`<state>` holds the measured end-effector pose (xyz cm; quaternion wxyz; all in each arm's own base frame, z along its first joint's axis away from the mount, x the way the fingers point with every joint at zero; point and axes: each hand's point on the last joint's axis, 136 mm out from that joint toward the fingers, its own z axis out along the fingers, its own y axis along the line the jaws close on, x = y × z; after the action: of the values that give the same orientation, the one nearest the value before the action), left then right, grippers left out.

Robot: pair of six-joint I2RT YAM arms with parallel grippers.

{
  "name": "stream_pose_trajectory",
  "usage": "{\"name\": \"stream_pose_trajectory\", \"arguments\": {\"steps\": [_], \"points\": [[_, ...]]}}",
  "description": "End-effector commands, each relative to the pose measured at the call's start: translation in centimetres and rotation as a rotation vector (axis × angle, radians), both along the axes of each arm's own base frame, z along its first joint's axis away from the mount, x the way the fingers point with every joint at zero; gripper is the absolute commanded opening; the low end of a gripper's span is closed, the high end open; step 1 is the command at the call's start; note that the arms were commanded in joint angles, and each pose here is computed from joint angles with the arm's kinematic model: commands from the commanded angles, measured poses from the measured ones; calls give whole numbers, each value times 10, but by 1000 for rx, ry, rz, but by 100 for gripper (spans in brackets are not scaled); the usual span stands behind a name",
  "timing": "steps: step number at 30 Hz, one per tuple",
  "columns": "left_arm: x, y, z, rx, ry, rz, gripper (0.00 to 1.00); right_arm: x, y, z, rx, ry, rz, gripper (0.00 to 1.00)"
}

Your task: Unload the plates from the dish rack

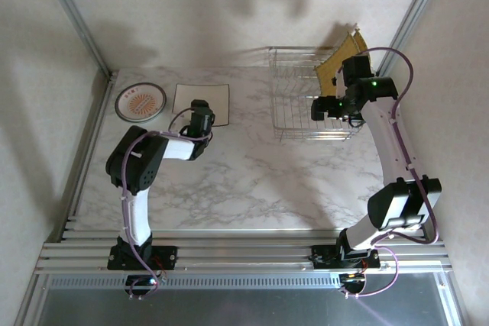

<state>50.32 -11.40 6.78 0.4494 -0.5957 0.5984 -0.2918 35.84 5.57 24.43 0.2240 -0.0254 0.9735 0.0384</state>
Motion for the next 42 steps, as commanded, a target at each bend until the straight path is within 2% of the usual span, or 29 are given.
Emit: {"name": "stream_pose_trajectory", "arguments": {"steps": [1, 4, 12, 19, 25, 27, 29, 34, 38, 42], "points": [[0, 6, 6, 56, 51, -21, 96, -6, 0, 8, 22, -22, -12, 99], [0, 4, 7, 86, 82, -57, 99, -8, -5, 9, 1, -28, -29, 99], [-9, -3, 10, 193, 199, -173, 100, -12, -9, 17, -9, -77, -45, 99], [-24, -11, 11, 237, 243, -248, 100, -11, -10, 22, -2, -106, -49, 99], [-45, -13, 26, 318, 255, -318, 100, -3, -11, 33, -7, -135, -59, 99], [-52, -15, 43, 397, 227, -388, 100, 3, -14, 40, -25, -149, -64, 99], [-55, -16, 72, 553, 178, -485, 100, 10, -17, 47, -46, -165, -71, 99], [-64, -12, 125, 925, 264, -771, 100, 38, -33, 59, -112, -221, -83, 99], [-75, -4, 152, 1085, 376, -915, 100, 76, -51, 57, -196, -261, -95, 99], [-83, -3, 169, 1157, 402, -989, 100, 112, -62, 54, -220, -269, -106, 99]]}}
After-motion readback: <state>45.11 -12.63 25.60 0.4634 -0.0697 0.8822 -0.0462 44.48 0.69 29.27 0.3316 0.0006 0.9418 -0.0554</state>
